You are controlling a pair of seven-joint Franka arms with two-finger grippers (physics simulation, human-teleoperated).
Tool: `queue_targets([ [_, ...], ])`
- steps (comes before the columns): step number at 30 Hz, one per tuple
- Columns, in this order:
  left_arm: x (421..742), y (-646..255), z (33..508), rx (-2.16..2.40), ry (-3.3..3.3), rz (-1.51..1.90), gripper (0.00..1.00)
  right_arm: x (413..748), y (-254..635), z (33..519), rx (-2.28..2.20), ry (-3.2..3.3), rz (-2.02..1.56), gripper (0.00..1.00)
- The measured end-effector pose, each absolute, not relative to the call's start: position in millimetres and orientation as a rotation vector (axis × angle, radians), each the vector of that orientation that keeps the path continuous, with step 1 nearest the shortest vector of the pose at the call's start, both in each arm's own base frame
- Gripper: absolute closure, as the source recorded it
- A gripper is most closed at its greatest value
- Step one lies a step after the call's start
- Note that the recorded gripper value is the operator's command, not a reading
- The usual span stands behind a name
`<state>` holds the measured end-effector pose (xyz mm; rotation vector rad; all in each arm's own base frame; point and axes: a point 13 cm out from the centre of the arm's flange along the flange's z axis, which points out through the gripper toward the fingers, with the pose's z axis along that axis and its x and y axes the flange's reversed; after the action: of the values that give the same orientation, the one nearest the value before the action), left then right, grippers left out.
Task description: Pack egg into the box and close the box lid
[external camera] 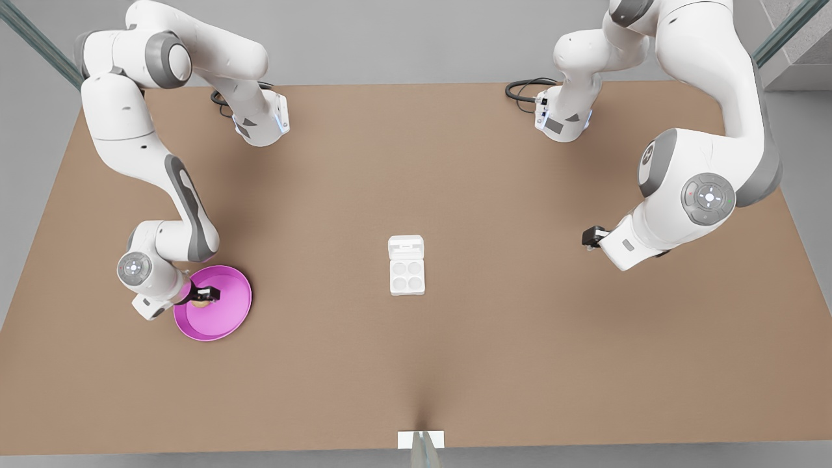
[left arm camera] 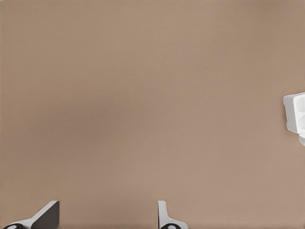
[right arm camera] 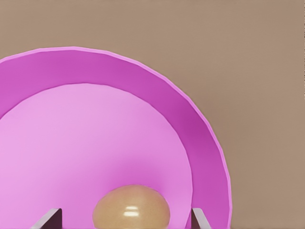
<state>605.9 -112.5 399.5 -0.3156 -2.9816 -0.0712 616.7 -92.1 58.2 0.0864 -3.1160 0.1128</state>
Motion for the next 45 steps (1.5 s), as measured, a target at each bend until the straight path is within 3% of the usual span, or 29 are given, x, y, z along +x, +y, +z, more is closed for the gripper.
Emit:
queue_targets([
  [3,602,-124,401,-0.340,-2.979,-0.069,0.00,616,-93,52,0.062,-3.123,0.090,0.00],
  [7,519,-307,419,-0.737,-2.904,-0.106,0.00,615,-88,45,0.042,-3.126,0.062,0.00],
  [10,504,-321,409,-0.709,-2.874,-0.121,0.00,614,-87,42,0.034,-3.126,0.055,0.00],
  [12,503,-320,402,-0.666,-2.865,-0.128,0.00,613,-86,39,0.031,-3.125,0.052,0.28],
  [14,502,-319,398,-0.628,-2.863,-0.134,0.00,613,-86,38,0.027,-3.124,0.050,0.29],
  [18,502,-317,394,-0.564,-2.867,-0.144,0.00,613,-87,38,0.021,-3.126,0.045,0.47],
  [23,502,-316,395,-0.504,-2.878,-0.152,0.00,617,-85,46,0.031,-3.140,0.040,0.59],
  [36,495,-323,396,-0.413,-2.879,-0.130,0.00,625,-73,72,0.005,-3.149,0.042,0.60],
  [45,493,-325,396,-0.377,-2.879,-0.116,0.00,655,21,126,0.127,-3.163,-0.012,0.60],
])
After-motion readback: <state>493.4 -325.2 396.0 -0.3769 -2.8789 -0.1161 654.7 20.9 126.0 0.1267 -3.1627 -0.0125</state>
